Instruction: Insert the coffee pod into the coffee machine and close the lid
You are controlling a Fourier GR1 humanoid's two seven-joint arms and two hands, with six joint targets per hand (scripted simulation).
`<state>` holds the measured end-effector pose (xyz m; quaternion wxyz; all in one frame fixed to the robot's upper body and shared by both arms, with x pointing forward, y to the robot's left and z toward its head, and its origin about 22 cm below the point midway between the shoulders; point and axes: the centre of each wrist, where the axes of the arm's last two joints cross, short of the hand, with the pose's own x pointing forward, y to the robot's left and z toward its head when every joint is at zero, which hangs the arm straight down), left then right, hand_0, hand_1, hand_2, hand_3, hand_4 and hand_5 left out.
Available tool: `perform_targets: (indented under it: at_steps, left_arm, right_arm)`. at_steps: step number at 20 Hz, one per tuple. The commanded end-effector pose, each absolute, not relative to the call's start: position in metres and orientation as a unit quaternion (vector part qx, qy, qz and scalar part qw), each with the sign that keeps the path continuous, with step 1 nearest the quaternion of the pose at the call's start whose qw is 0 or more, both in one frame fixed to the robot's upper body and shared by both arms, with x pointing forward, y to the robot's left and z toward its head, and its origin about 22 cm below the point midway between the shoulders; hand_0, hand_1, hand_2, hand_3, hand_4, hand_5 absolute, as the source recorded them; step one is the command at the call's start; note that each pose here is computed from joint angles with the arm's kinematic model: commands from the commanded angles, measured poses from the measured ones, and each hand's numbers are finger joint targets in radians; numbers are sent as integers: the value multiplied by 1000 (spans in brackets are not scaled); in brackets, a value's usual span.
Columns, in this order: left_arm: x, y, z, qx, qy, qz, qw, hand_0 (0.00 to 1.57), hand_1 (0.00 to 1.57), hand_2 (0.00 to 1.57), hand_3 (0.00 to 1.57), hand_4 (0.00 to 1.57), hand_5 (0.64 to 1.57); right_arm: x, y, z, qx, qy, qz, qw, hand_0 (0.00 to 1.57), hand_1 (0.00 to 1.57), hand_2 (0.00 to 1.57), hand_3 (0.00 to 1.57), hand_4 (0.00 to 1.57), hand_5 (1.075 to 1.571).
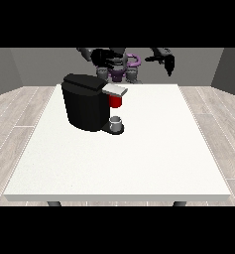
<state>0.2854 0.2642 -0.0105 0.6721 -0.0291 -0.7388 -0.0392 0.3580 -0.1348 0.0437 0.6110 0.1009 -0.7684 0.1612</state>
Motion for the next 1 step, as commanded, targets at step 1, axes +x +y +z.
perform_targets:
  at_steps: [1]
  left_arm:
    - [271, 273, -24, 7, -721, -10, 692, 0, 0, 0, 0, 192, 1571]
  right_arm:
    - [329, -156, 7, 126, -746, 120, 643, 0, 0, 0, 0, 157, 1571]
